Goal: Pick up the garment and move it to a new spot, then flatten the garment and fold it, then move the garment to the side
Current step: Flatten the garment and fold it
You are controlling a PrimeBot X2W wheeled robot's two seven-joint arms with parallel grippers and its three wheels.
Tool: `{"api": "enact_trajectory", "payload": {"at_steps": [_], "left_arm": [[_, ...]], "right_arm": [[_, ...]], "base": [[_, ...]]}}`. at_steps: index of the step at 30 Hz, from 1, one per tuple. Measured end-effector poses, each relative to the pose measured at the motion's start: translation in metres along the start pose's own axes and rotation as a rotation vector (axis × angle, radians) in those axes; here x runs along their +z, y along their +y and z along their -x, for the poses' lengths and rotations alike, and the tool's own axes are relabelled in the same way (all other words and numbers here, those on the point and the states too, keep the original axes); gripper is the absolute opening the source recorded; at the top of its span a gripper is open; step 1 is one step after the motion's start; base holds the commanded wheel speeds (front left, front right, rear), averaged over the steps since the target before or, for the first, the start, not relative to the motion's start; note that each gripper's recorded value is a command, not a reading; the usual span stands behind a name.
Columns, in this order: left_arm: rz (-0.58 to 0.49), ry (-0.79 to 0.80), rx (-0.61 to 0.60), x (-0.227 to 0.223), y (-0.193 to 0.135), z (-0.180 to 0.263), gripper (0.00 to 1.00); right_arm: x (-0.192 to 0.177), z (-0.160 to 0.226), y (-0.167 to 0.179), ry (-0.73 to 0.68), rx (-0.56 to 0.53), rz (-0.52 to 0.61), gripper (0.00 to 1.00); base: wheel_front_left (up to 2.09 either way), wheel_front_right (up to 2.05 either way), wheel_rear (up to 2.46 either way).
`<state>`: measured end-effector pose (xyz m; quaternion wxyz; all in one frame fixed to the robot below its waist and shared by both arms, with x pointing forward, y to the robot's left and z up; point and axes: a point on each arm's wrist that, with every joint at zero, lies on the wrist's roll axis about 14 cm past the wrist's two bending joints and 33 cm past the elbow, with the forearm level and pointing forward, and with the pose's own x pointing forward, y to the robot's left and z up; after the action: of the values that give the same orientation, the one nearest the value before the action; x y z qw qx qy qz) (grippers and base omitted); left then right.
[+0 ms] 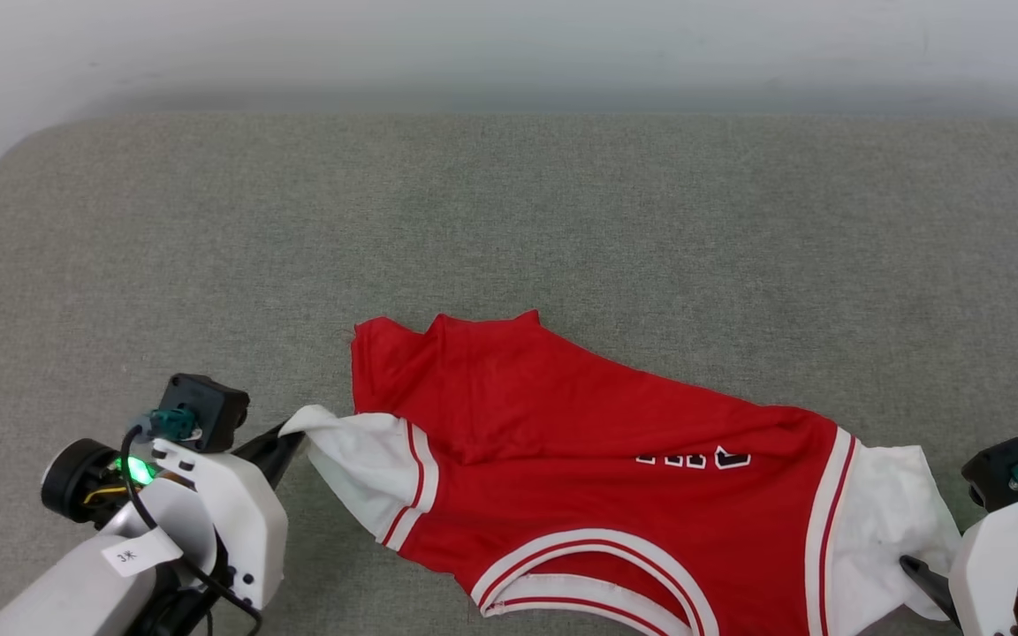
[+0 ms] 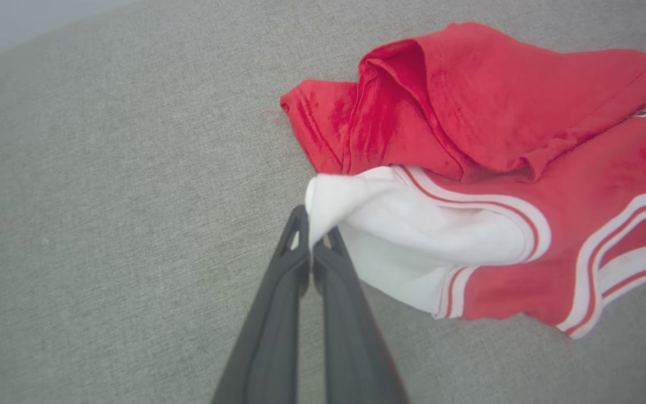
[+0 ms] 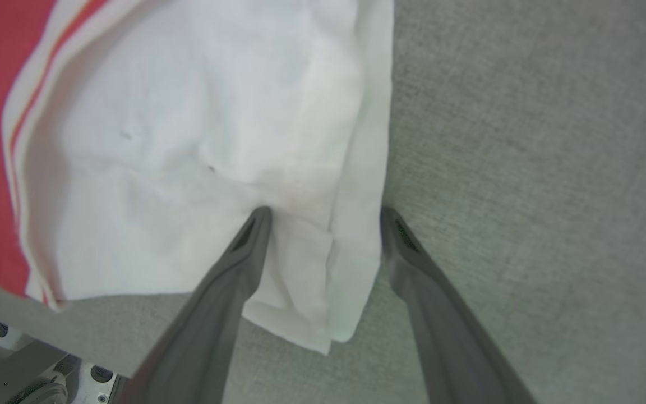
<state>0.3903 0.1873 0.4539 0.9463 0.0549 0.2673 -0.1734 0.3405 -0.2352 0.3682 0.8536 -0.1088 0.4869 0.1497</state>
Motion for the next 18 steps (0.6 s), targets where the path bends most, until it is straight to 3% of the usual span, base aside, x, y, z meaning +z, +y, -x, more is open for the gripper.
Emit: {"api": "enact_trajectory", "payload": {"at_steps": [8,9,10,17,18], "left_arm": [[0.009,0.006,-0.023,-0.008,-0.010,-0.002,0.00],[0.011,0.010,-0.025,-0.011,-0.011,-0.001,0.00],[0.013,0.013,-0.027,-0.013,-0.013,0.000,0.00],[0.026,-0.055,-0.018,-0.003,-0.018,0.016,0.00],[0.039,-0.141,-0.030,0.017,-0.025,0.026,0.00]], "right_arm": [[-0.012,-0.017,0.008,-0.018,0.034,-0.046,1.00],[-0.010,-0.017,0.008,-0.036,0.035,-0.051,0.45],[-0.008,-0.015,0.008,-0.059,0.033,-0.053,0.00],[0.018,0.006,0.007,-0.266,0.021,-0.102,0.00],[0.033,0.025,0.003,-0.366,0.011,-0.120,0.00]], "base": [[0.00,0.00,0.00],[0.00,0.00,0.00],[0.00,0.00,0.00],[0.00,0.00,0.00],[0.00,0.00,0.00]]}}
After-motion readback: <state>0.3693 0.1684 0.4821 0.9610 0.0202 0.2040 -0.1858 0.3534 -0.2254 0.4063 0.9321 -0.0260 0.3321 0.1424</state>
